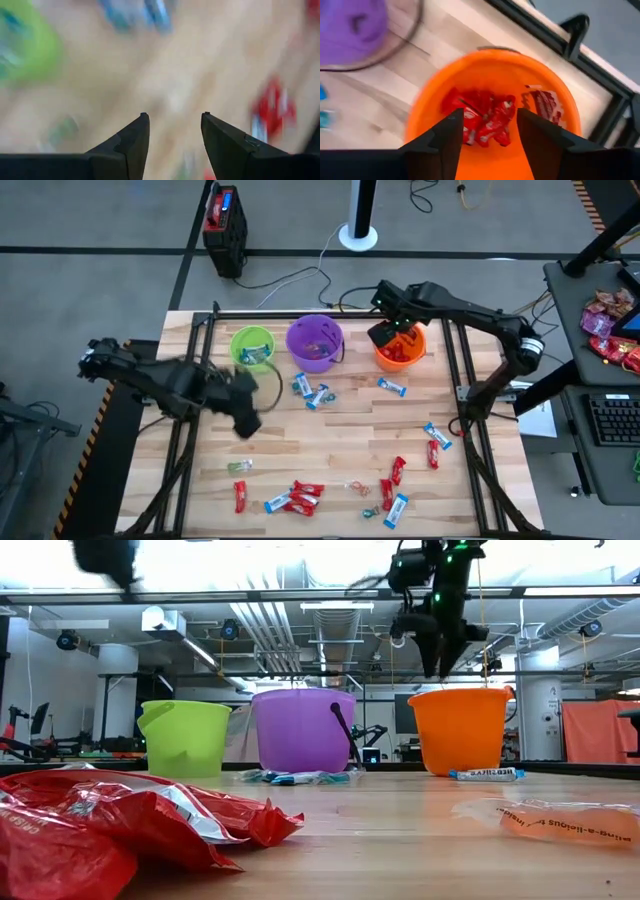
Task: Sort candy by brand, put in halloween buckets
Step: Put the green gummy into the purple bucket
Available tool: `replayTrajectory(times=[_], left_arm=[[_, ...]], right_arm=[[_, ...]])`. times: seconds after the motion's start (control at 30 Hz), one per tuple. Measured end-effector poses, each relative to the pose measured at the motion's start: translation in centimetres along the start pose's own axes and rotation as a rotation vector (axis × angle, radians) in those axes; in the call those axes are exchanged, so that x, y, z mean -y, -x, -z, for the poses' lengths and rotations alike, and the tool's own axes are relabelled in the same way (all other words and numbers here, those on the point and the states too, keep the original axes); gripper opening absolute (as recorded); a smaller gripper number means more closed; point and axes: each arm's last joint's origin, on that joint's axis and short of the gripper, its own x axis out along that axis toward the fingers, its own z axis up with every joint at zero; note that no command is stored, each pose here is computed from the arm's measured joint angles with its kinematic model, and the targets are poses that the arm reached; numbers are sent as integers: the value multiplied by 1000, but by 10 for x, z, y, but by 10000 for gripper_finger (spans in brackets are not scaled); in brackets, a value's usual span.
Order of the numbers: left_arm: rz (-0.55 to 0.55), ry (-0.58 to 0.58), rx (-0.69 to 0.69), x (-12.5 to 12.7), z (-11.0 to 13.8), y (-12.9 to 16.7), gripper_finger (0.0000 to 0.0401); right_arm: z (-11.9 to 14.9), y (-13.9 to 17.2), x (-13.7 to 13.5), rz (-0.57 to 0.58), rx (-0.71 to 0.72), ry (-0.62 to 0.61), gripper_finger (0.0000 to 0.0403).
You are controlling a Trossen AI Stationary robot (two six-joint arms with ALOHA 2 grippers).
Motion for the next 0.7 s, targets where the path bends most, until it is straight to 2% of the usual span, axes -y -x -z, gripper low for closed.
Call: replayTrajectory(times=[0.07,0.17,0.37,0.53,0.7], left_arm=[[46,-47,-132,5,17,-14,161],[61,-109,-256,11,48,-38,161],[118,-245,-294,13,101,-84,161],[127,-266,-275,3,118,-110,161],[196,-247,-272,0,125,-124,161]], right_arm=[[1,6,-3,-23,36,0,184],[1,15,-8,-57,97,2,186],[0,23,-19,-112,182,0,187],[-2,22,-23,-126,202,4,187],[-2,19,-26,-125,189,10,187]])
